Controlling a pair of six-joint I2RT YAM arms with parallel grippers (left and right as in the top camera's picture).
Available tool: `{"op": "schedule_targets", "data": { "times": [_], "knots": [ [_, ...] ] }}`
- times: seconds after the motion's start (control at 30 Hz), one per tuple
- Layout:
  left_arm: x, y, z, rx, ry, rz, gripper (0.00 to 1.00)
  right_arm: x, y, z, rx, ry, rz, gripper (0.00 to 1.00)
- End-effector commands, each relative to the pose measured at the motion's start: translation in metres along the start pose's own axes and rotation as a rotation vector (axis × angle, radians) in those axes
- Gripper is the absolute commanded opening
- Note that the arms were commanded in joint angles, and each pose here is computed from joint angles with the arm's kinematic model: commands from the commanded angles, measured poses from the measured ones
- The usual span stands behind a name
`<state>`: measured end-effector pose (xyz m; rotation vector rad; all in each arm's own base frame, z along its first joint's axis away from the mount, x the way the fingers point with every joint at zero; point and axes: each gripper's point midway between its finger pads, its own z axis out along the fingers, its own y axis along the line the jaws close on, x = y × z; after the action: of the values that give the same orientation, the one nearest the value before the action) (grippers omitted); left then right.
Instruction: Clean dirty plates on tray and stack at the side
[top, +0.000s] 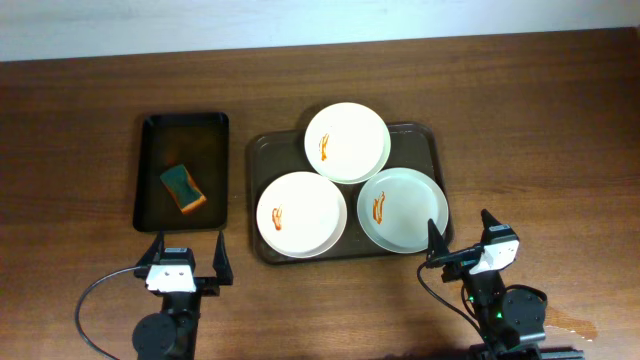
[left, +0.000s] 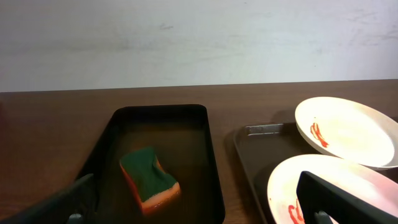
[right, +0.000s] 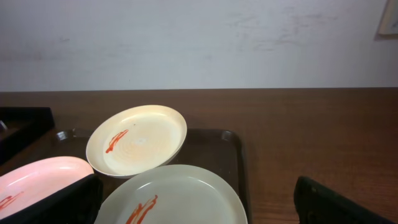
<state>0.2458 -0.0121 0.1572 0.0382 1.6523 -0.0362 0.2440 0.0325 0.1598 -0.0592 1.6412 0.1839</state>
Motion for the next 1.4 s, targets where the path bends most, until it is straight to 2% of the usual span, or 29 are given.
{"op": "schedule_targets", "data": {
  "times": [0.0,1.0,1.03,1.1,1.2,1.23,1.3,1.33,1.37],
  "knots": [
    [0.001,0.000,0.000,0.003,-0.001,-0.010,1.00,0.003,0.001,0.000,-0.002,0.005,0.004,0.98],
    [0.001,-0.001,0.000,0.009,-0.001,-0.014,1.00,0.003,0.001,0.000,-0.002,0.005,0.003,0.98],
    [-0.001,-0.014,-0.001,0.082,-0.006,-0.047,0.99,0.003,0.001,0.000,-0.002,0.005,0.004,0.98],
    [-0.006,-0.070,-0.015,0.421,0.007,-0.171,1.00,0.003,0.001,0.000,-0.002,0.005,0.003,0.98],
    [-0.026,-0.111,-0.043,0.710,-0.053,-0.156,1.00,0.003,0.001,0.000,-0.002,0.005,0.003,0.98],
    [-0.036,-0.115,-0.048,0.751,-0.101,-0.133,0.99,0.003,0.001,0.000,-0.002,0.005,0.003,0.98],
    [-0.092,-0.118,-0.070,0.786,-0.374,-0.018,1.00,0.003,0.001,0.000,-0.002,0.005,0.003,0.98],
    [-0.117,-0.109,-0.074,0.722,-0.467,-0.005,1.00,0.003,0.001,0.000,-0.002,0.005,0.004,0.98],
    [-0.129,-0.102,-0.073,0.670,-0.487,-0.009,1.00,0.003,0.001,0.000,-0.002,0.005,0.004,0.98]
  ]
}}
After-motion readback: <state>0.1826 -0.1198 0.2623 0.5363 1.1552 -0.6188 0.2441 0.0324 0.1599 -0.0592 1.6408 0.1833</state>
